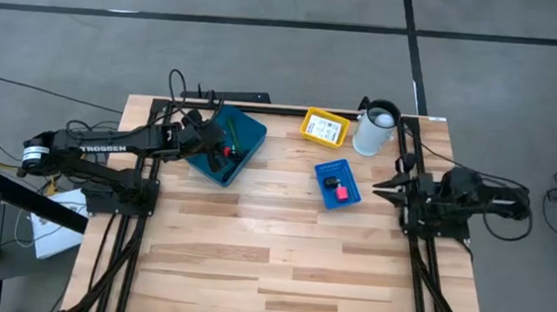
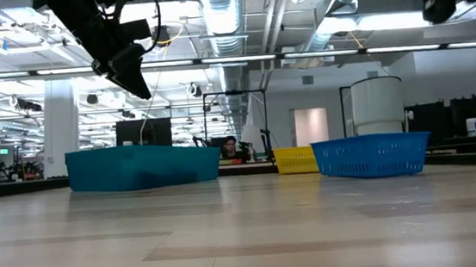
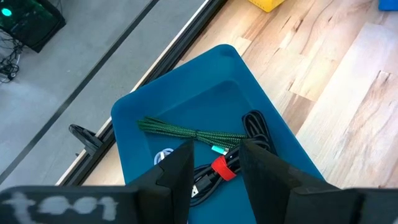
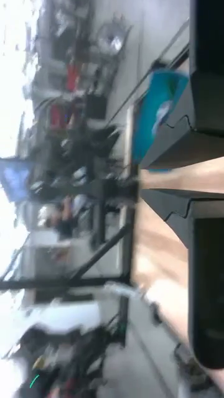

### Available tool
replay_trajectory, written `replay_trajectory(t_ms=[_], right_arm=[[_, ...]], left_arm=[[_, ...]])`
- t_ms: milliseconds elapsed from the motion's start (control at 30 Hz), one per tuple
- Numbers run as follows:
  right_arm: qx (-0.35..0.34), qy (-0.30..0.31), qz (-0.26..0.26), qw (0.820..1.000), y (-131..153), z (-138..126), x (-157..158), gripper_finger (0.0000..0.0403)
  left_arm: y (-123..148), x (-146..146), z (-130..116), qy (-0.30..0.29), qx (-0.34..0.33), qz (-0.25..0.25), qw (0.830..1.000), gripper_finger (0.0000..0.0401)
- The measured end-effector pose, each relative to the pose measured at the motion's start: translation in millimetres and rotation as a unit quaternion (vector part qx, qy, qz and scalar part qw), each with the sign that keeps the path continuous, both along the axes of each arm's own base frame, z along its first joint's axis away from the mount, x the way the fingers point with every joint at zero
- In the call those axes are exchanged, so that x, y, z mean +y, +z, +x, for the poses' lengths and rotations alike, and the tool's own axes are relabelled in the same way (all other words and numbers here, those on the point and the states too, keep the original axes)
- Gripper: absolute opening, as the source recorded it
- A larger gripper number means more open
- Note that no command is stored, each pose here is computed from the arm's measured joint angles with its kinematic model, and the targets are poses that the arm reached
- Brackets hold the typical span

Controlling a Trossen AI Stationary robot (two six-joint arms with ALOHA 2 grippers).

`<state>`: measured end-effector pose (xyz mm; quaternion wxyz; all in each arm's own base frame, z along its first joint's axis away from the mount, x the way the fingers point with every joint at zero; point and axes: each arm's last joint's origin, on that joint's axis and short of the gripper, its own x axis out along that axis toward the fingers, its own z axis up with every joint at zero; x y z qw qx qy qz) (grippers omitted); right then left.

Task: Pick and place items into bin
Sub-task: Return to Home Position

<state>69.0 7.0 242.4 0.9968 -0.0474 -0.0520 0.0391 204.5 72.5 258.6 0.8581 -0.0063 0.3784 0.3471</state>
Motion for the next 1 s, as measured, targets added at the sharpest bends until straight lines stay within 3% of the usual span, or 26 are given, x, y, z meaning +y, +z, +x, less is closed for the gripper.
replay_trajectory(t_ms=[233,300,633,867,1000], right_arm=[[0.044,-0.084,0.012,0.995,-26.4,13.9,-4.4,0.0055],[0.024,-0.096,0.018,0.995,-26.8,15.0,-5.6,0.0055],[0.083,-0.16,0.005,0.984,-68.8,24.5,-13.6,0.0055],[0.033,-0.18,-0.022,0.983,-72.3,31.0,-19.0,0.0055],[0.056,-0.213,-0.012,0.975,-76.5,31.5,-24.2,0.0055]], left_arm=[[-0.3,-0.2,-0.3,0.0,0.002,-0.001,1.0,0.0119],[-0.5,-0.3,-0.4,-0.001,0.003,-0.002,1.0,0.0119],[-0.6,-0.3,-0.4,-0.002,0.003,-0.003,1.0,0.0119],[-0.6,-0.5,-0.3,-0.004,0.003,-0.004,1.0,0.0119],[-0.6,-0.5,-0.3,-0.004,0.002,-0.005,1.0,0.0119]])
